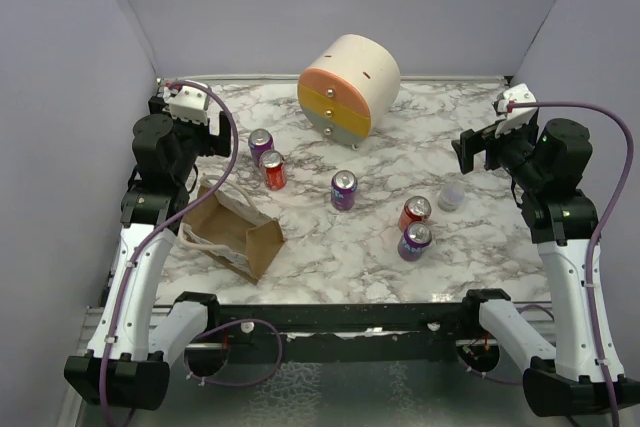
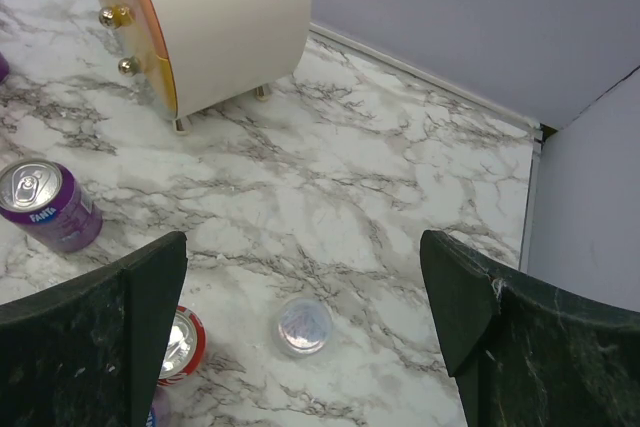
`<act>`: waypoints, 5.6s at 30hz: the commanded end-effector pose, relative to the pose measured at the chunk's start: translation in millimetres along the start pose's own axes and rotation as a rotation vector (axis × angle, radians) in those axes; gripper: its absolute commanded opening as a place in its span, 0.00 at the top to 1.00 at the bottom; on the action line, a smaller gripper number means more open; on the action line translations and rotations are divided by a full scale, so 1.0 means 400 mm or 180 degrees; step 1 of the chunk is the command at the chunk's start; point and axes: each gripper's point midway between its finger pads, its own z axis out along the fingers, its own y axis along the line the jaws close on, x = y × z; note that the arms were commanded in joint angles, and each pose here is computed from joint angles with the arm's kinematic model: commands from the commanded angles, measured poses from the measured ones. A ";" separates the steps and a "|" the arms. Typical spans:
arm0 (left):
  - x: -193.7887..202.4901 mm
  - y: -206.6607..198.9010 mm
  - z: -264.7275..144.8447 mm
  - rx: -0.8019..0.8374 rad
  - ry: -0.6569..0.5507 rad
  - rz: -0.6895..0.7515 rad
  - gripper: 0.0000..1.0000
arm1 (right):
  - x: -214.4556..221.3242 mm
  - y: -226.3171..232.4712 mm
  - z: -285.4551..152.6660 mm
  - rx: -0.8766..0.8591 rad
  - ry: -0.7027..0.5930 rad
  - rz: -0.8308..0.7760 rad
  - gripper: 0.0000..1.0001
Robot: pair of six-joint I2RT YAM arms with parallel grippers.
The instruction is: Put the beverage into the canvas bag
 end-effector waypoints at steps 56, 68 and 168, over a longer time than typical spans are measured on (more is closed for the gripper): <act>0.237 -0.028 -0.190 0.1291 0.1714 0.1784 0.09 | 0.043 0.057 0.044 -0.0449 0.0103 -0.0017 0.00; 0.258 -0.156 -0.159 0.2103 0.1535 0.1838 0.59 | 0.067 0.079 0.062 -0.0651 0.0177 -0.0068 0.01; 0.186 -0.335 -0.148 0.2357 0.1489 0.0263 0.25 | 0.255 0.298 0.143 -0.1598 0.1020 -0.0532 0.99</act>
